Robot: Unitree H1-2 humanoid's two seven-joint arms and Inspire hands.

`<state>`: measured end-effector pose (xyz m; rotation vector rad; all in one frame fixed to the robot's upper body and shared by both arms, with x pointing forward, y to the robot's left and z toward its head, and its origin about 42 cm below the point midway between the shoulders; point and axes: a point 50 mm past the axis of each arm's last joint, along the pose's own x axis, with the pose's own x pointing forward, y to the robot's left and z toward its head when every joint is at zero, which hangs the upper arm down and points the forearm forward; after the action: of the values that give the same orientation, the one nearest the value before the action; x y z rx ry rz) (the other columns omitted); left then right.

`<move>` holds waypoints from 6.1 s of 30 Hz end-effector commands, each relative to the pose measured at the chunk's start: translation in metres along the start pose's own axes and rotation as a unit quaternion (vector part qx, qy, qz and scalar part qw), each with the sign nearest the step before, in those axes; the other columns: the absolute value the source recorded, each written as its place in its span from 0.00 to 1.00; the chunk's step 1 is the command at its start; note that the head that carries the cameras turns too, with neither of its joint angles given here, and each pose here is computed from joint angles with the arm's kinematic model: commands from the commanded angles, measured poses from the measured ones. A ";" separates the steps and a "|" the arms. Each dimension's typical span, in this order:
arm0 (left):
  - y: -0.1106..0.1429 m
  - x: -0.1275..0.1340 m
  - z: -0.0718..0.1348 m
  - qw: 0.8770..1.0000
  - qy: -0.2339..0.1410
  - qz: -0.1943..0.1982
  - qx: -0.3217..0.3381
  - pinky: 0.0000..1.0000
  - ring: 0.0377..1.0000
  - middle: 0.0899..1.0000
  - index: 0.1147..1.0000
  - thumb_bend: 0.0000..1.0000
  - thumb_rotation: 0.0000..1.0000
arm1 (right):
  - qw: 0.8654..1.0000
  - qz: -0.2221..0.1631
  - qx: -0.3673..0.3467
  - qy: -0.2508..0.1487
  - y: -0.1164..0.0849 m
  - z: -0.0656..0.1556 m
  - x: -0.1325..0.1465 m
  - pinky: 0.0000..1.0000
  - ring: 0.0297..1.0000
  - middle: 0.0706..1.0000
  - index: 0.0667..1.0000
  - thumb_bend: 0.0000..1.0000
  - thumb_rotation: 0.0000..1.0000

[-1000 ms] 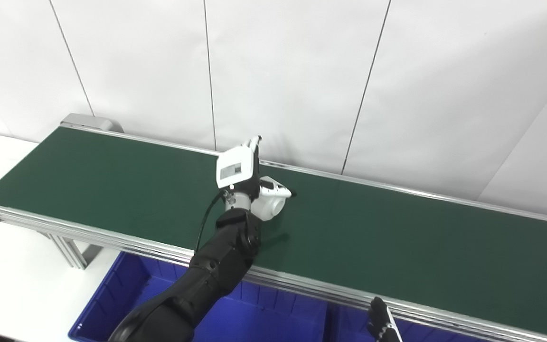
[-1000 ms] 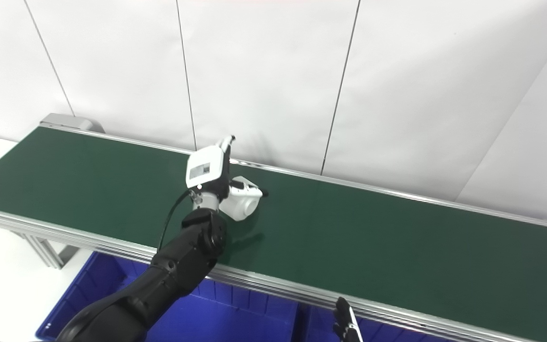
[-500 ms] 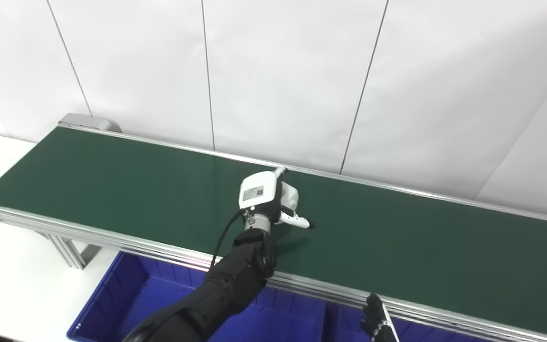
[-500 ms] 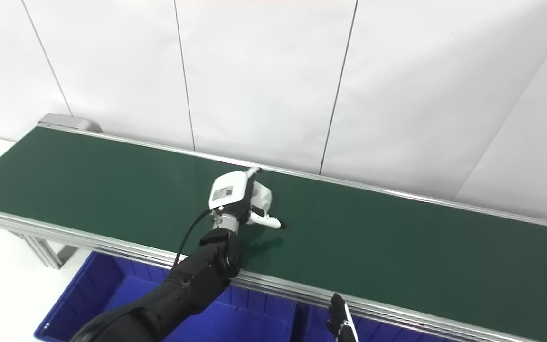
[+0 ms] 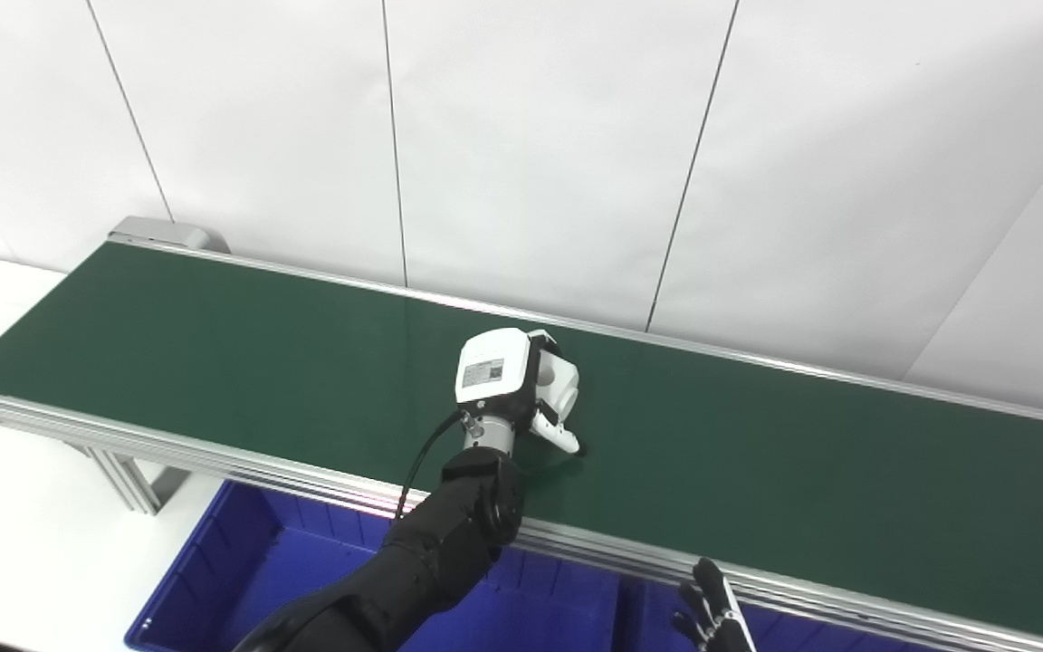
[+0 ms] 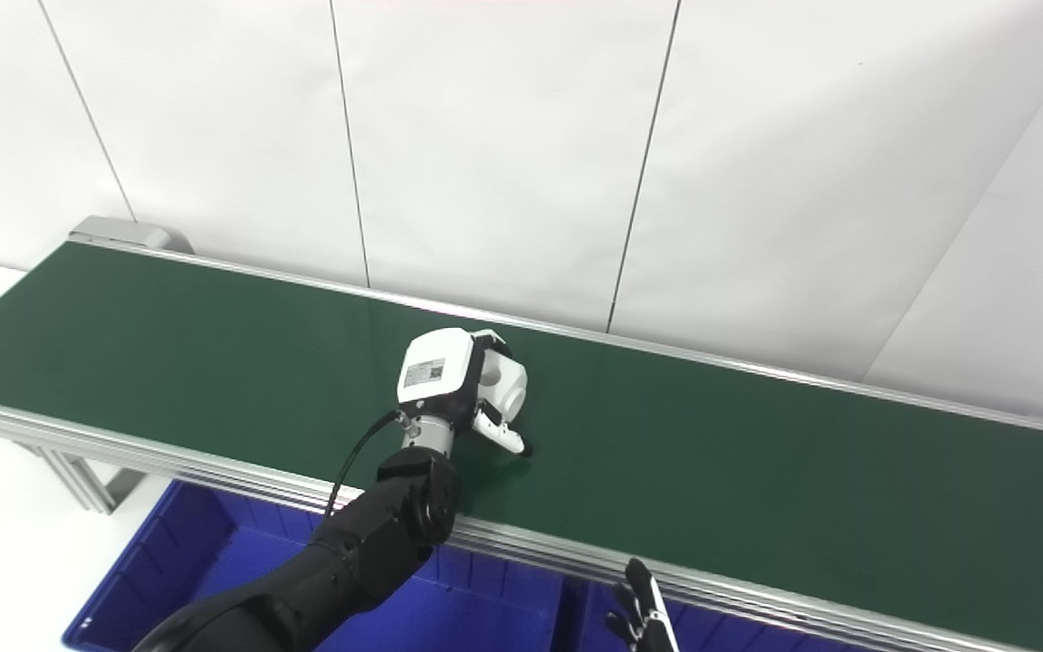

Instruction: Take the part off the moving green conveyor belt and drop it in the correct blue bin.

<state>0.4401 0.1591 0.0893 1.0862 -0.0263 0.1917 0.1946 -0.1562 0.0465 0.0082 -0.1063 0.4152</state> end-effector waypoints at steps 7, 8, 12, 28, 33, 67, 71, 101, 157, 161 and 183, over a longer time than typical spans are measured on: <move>0.021 0.014 0.016 0.998 -0.037 0.046 -0.014 0.28 0.35 0.40 0.47 0.50 0.00 | 0.999 0.003 0.001 -0.043 0.002 0.014 0.005 0.88 0.95 1.00 1.00 1.00 1.00; 0.022 0.014 0.017 0.998 -0.039 0.047 -0.015 0.28 0.35 0.40 0.47 0.50 0.00 | 0.999 0.003 0.001 -0.043 0.002 0.014 0.005 0.88 0.95 1.00 1.00 1.00 1.00; 0.028 0.015 0.020 0.997 -0.052 0.051 -0.017 0.27 0.34 0.39 0.47 0.50 0.00 | 0.999 0.005 0.002 -0.044 0.002 0.015 0.005 0.89 0.95 0.99 1.00 1.00 1.00; 0.147 -0.034 0.042 0.991 -0.129 0.030 -0.028 0.29 0.36 0.43 0.46 0.50 0.00 | 0.998 0.004 0.012 -0.057 -0.007 0.033 0.013 0.89 0.95 0.99 1.00 1.00 1.00; 0.174 -0.062 0.040 0.990 -0.137 0.024 -0.028 0.30 0.36 0.42 0.46 0.50 0.00 | 0.999 -0.003 0.011 -0.053 -0.019 0.045 0.018 0.85 0.92 0.97 0.97 1.00 1.00; 0.146 -0.218 -0.083 0.933 -0.200 -0.292 0.065 0.31 0.37 0.44 0.45 0.50 0.00 | 0.998 -0.005 0.014 -0.059 -0.032 0.088 0.040 0.80 0.88 0.93 0.94 1.00 1.00; 0.130 -0.218 -0.091 0.921 -0.207 -0.322 0.069 0.33 0.40 0.46 0.43 0.50 0.00 | 0.998 -0.002 0.015 -0.056 -0.031 0.088 0.039 0.81 0.88 0.93 0.94 1.00 1.00; 0.049 -0.170 -0.106 0.967 -0.163 -0.166 0.100 0.31 0.38 0.47 0.44 0.50 0.00 | 0.999 0.002 0.017 -0.046 -0.028 0.090 0.029 0.83 0.89 0.94 0.95 1.00 0.99; 0.035 -0.179 -0.117 0.937 -0.169 -0.266 0.150 0.56 0.70 0.72 0.64 1.00 0.38 | 0.999 0.004 0.014 -0.046 -0.029 0.092 0.029 0.81 0.89 0.94 0.95 1.00 0.99; 0.035 -0.181 -0.118 0.940 -0.166 -0.259 0.148 0.59 0.74 0.75 0.66 1.00 0.48 | 0.999 0.005 0.013 -0.045 -0.030 0.092 0.028 0.82 0.89 0.94 0.95 1.00 0.99; 0.036 -0.184 -0.119 0.931 -0.145 -0.298 0.150 0.99 1.00 1.00 1.00 1.00 0.80 | 0.999 0.004 0.012 -0.044 -0.030 0.093 0.027 0.82 0.89 0.94 0.95 1.00 0.99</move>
<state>0.2390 0.2519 0.0339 1.3575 0.0934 -0.5337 0.2207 -0.1771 0.1312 0.0367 -0.1494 0.4133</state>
